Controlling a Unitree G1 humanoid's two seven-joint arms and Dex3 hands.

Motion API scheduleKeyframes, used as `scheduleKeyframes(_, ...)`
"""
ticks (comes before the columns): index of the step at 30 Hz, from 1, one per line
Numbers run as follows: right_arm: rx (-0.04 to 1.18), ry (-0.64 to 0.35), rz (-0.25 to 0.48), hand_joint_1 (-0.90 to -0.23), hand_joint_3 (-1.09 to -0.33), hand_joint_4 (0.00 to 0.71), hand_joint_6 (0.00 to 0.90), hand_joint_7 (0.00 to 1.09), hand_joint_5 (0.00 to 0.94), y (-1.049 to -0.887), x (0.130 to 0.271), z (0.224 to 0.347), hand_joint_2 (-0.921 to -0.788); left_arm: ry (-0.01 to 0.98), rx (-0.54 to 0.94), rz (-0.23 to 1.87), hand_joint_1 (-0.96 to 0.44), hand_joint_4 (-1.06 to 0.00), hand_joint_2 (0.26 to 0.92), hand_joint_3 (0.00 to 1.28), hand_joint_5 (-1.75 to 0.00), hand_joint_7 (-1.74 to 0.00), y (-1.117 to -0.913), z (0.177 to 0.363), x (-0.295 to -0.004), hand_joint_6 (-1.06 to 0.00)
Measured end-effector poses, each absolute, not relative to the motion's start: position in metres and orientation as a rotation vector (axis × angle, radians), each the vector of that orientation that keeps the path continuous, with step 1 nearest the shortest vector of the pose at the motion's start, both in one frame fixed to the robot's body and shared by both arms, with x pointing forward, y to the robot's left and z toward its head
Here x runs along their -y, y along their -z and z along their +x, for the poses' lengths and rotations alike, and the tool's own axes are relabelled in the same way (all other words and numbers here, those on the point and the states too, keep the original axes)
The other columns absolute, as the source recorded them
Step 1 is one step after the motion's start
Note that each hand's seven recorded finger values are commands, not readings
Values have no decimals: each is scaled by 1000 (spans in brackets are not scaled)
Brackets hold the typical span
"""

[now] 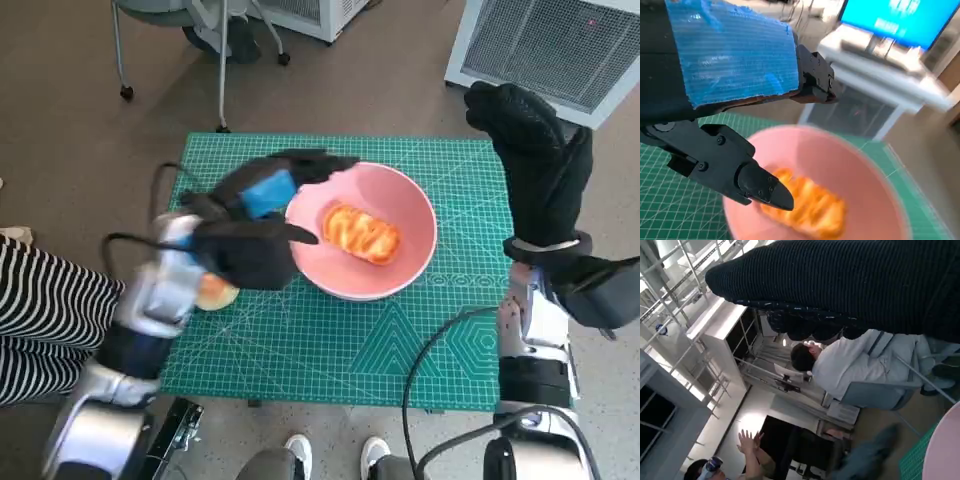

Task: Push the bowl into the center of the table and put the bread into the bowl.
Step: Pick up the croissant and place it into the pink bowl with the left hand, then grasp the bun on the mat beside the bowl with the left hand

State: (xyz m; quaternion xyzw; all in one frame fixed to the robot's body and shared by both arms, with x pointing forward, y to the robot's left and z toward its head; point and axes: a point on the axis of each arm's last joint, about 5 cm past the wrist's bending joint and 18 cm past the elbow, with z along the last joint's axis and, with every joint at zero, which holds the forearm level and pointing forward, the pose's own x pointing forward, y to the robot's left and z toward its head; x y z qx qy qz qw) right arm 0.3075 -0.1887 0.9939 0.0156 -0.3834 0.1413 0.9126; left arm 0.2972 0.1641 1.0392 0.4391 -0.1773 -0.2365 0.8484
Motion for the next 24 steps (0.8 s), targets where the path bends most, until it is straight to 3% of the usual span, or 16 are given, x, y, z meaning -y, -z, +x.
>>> scheduleKeyframes(6, 797, -297, 39, -723, -663, 172, 48, 513, 1, -996, 185, 307, -921, 446, 474, 860, -494, -146, 861, 22, -16, -23, -1061, 278, -185, -334)
scheduleKeyframes(12, 803, -300, 44, -716, -663, 173, 50, 512, 1, -997, 183, 307, -921, 335, 519, 902, -477, -167, 849, 9, -20, -30, -1078, 258, -213, -349)
scheduleKeyframes(17, 800, -300, 46, -714, -664, 173, 50, 510, 1, -996, 183, 307, -921, 285, 463, 980, -478, -173, 810, 1, -15, -27, -1084, 249, -236, -352)
scheduleKeyframes(24, 797, -299, 49, -713, -664, 173, 51, 509, 1, -996, 184, 306, -921, 343, 311, 1027, -358, -142, 713, 1, -2, -11, -1088, 242, -257, -333)
